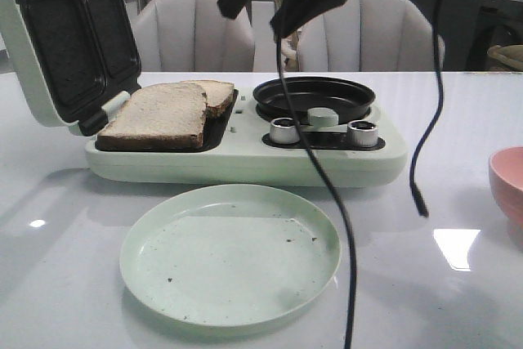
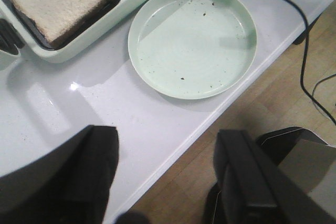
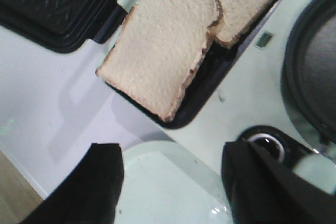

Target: Make breakfast with bread and shrimp

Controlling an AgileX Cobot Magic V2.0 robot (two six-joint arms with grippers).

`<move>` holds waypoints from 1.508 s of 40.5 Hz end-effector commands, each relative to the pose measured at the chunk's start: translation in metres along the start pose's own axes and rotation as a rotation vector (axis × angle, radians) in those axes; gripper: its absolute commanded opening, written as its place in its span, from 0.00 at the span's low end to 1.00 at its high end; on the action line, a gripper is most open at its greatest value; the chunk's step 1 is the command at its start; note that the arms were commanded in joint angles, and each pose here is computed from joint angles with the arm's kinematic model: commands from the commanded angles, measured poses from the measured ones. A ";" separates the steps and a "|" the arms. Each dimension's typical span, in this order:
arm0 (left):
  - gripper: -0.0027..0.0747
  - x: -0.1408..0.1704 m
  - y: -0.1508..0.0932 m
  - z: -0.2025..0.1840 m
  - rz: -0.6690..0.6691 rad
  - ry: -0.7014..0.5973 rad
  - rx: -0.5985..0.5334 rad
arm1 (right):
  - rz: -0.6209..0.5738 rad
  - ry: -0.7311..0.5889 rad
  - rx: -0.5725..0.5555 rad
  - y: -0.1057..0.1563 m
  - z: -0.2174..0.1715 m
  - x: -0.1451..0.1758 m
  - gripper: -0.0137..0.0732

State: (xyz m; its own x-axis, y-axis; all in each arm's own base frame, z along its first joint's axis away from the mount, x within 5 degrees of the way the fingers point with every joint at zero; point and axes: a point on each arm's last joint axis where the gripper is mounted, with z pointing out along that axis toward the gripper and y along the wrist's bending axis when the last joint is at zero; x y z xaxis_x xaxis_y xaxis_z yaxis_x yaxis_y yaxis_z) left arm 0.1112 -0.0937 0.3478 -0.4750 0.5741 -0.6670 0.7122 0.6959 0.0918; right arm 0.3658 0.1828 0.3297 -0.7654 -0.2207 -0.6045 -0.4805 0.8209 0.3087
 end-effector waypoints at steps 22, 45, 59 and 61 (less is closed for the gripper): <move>0.62 -0.011 0.000 -0.008 0.002 -0.098 -0.003 | -0.108 -0.153 0.297 0.021 -0.168 0.133 0.75; 0.50 -0.023 0.003 -0.004 -0.001 -0.042 -0.008 | -0.114 -0.216 0.286 0.015 -0.184 0.229 0.75; 0.18 -0.051 0.060 0.046 -0.193 0.179 -0.170 | -0.114 -0.215 0.287 0.015 -0.184 0.229 0.75; 0.17 -0.052 0.075 0.049 -0.238 0.187 -0.192 | -0.114 -0.215 0.287 0.015 -0.184 0.229 0.75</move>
State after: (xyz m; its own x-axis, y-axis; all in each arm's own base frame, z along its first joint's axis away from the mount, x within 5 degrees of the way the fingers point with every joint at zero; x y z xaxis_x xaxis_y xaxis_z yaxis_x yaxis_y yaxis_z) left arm 0.1971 -0.1029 0.3384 -0.7041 0.5238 -0.4795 0.5434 0.8321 0.1110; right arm 0.1015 0.0464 0.3191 -0.6527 -0.2551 -0.7134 -0.3925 0.9192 0.0305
